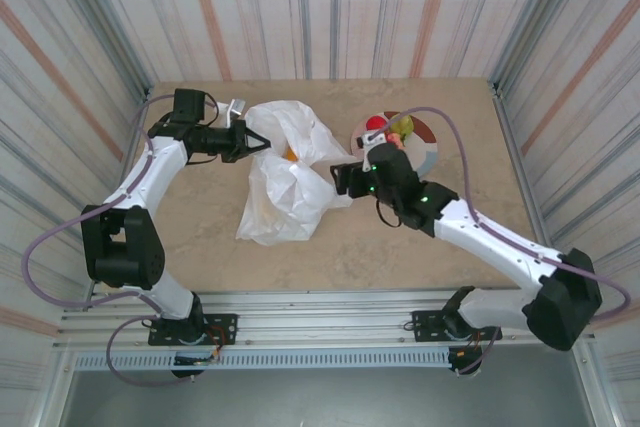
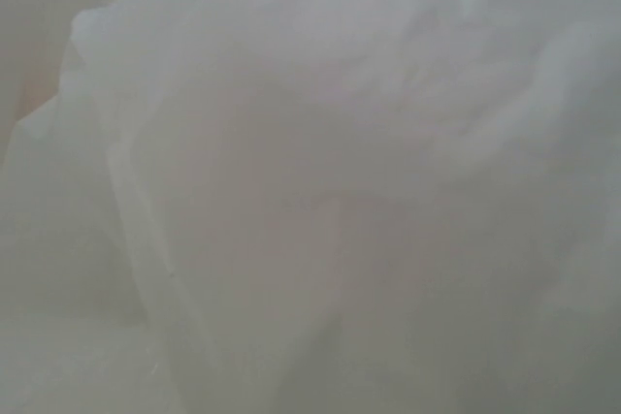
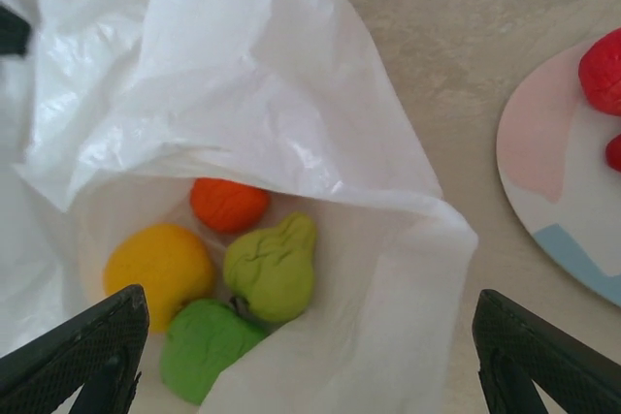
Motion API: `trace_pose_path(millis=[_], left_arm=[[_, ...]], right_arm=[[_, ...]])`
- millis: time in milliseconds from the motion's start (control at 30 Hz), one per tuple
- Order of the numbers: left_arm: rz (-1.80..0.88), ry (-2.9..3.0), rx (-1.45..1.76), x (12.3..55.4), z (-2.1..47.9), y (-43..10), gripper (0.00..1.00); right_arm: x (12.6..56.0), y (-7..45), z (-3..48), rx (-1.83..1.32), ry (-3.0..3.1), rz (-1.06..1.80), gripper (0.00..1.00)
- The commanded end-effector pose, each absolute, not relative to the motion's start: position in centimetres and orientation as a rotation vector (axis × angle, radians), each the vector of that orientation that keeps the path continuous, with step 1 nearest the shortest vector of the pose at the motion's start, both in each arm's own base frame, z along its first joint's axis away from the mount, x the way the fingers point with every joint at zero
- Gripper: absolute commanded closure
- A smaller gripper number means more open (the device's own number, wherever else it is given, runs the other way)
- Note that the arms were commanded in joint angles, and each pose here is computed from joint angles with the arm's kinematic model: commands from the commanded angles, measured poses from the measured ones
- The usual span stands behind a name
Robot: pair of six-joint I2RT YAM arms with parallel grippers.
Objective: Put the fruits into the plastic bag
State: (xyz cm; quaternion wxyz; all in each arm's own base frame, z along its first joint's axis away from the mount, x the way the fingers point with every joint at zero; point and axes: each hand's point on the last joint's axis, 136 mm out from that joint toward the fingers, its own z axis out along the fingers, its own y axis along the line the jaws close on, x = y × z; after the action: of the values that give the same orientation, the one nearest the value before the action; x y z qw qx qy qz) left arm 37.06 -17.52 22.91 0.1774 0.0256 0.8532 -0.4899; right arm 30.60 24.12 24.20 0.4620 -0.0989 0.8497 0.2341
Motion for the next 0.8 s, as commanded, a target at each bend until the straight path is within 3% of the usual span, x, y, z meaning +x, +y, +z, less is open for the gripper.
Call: trace_pose_path(millis=[0, 367, 767], left_arm=[[-1.406, 2.387, 0.086, 36.5, 23.8, -17.5, 1.0], [-1.402, 2.39, 0.082, 36.5, 23.7, -17.4, 1.0], [-1.411, 2.387, 0.1, 36.2, 23.9, -17.9, 1.0]], right_arm=[[29.7, 23.5, 26.7, -0.304, 2.016, 0.672, 0.12], [37.1, 10.9, 21.2, 0.197, 2.195, 0.385, 0.11], [45.7, 9.9, 11.5, 0.43, 2.374, 0.404, 0.1]])
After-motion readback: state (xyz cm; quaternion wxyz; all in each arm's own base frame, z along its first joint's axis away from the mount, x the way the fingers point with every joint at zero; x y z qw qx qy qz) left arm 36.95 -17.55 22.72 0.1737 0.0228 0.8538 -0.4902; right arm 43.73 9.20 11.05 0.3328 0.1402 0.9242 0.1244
